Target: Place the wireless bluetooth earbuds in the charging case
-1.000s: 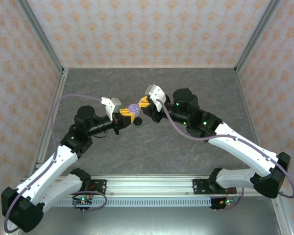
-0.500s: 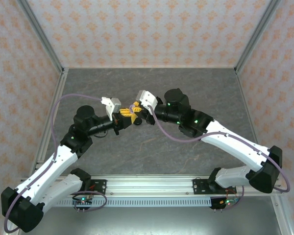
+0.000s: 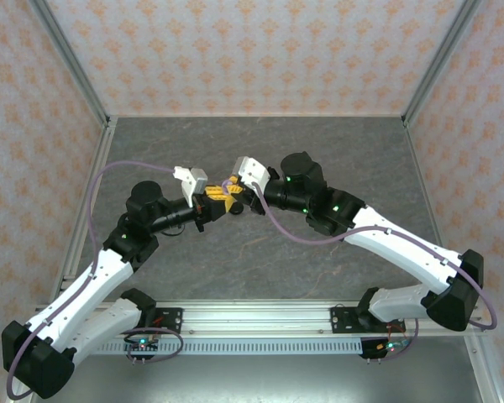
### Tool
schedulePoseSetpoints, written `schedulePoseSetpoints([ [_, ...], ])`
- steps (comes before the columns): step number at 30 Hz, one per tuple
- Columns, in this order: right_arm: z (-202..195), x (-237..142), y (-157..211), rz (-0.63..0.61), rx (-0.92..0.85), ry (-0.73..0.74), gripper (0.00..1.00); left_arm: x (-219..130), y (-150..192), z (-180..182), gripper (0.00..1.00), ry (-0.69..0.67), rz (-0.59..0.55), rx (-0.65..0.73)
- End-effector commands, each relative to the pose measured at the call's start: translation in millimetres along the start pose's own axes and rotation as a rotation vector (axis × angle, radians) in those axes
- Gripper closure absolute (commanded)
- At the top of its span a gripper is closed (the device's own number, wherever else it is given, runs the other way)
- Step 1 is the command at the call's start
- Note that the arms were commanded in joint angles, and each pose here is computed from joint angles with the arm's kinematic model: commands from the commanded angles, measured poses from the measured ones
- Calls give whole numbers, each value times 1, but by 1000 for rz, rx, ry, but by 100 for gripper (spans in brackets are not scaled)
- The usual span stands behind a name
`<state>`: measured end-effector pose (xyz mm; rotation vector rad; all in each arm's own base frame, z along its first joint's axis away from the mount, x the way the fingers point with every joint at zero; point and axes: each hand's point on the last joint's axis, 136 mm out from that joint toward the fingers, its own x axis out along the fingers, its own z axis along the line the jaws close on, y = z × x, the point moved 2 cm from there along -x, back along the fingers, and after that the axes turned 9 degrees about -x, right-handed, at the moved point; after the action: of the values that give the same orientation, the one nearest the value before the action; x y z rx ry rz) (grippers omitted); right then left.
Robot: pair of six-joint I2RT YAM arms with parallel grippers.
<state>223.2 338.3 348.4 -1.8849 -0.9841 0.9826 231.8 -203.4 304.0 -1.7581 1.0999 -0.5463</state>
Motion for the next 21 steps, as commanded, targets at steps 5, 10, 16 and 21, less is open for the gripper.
schedulePoseSetpoints([
  [5, 12, -5, 3, 9, 10, -48, 82, -5, -22, -16, 100, 37, -65, 53],
  [10, 15, -6, 2, 9, 30, -75, 77, -5, -21, -15, 100, 36, -65, 52],
  [16, 9, -10, -10, -18, 56, -73, 63, -5, -20, -14, 100, 36, -70, 50],
  [21, -8, -18, -27, -62, 123, -48, 52, -4, -19, -13, 100, 35, -74, 47],
])
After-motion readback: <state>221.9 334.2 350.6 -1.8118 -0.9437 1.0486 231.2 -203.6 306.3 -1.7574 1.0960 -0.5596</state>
